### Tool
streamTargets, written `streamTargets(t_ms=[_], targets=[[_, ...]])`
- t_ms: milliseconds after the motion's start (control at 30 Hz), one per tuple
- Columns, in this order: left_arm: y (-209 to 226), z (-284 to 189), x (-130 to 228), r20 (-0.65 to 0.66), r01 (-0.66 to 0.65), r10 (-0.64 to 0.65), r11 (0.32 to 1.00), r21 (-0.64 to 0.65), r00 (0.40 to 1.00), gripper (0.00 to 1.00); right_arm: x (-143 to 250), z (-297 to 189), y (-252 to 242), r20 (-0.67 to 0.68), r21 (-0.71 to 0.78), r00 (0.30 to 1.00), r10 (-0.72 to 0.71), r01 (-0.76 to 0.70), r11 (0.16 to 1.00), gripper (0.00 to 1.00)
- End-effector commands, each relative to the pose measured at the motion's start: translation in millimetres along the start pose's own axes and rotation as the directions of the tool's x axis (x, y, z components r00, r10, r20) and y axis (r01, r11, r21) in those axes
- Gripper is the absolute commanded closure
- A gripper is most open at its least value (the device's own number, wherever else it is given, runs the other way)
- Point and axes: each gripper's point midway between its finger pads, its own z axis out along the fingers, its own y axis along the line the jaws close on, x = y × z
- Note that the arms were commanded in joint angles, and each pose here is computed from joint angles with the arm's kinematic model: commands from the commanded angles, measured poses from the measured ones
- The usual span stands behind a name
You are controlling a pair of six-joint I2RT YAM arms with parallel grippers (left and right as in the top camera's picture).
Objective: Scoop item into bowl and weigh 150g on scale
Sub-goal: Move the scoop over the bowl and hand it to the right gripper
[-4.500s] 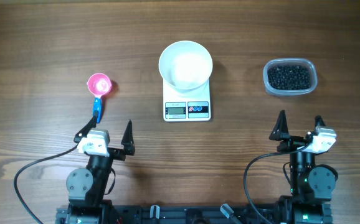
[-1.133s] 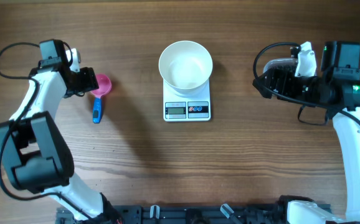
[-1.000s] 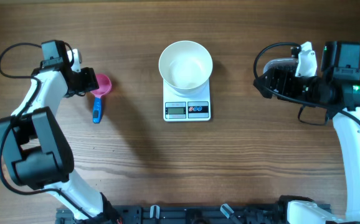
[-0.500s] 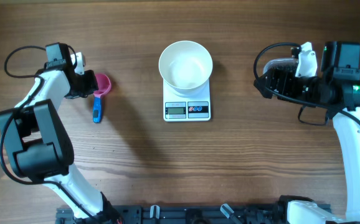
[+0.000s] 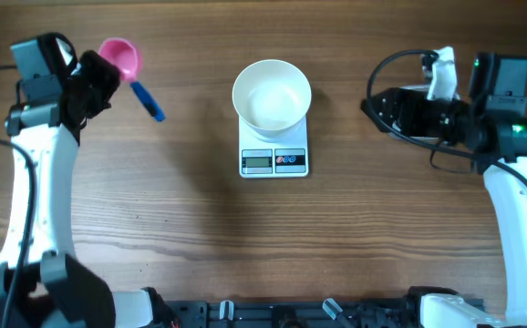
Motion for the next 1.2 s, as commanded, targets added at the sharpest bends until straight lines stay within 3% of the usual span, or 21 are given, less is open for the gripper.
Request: streamTargets(t_ms=[0,67,233,333,567,667,800,1033,1167], targets=[[-26.5,-10.5,21.0,-0.098,0.377,-0.372,0.925,0.045,0.923,0.96,-11.2,9.7,42.8,0.017,-0.13,1.0,0.009,-0.006,0.991,0.02],[-31.9,-7.7,48.4,-0.169,0.446,-0.441,0.895,-0.007,0.881,0.96,-12.2,19.7,72.0,0.024,-0.184,1.0,-0.012,0.016,0.983,0.12],[-49.5,-4.1,96.7,-0.247,0.58,-0.587,0.807,-0.108,0.771,0.96,-9.6,38.2,113.6,0.054,-0.194,0.997,-0.047,0.057,0.979,0.18],[-63.3,-3.6,123.2,-0.288,0.601,-0.614,0.787,-0.141,0.735,0.96,-6.2,47.1,135.0,0.084,-0.182,0.992,-0.094,0.108,0.977,0.23],[-84.2,-7.6,171.6,-0.379,0.552,-0.573,0.815,-0.174,0.726,0.96,3.2,54.4,155.2,0.088,-0.178,0.991,-0.099,0.114,0.977,0.27],[-89.0,-10.7,192.3,-0.388,0.595,-0.636,0.768,-0.236,0.667,0.96,5.4,57.6,158.2,0.081,-0.185,0.991,-0.102,0.116,0.976,0.3],[-96.2,-14.3,213.1,-0.41,0.596,-0.648,0.758,-0.266,0.641,0.96,9.1,68.0,157.3,0.056,-0.184,0.995,-0.079,0.088,0.979,0.32],[-99.5,-17.2,221.8,-0.436,0.583,-0.638,0.766,-0.272,0.634,0.96,9.1,75.5,161.1,0.052,-0.203,0.995,-0.087,0.096,0.974,0.42],[-99.9,-17.8,222.7,-0.442,0.582,-0.638,0.766,-0.274,0.631,0.96,8.3,78.3,160.1,0.053,-0.201,0.995,-0.086,0.095,0.975,0.54]])
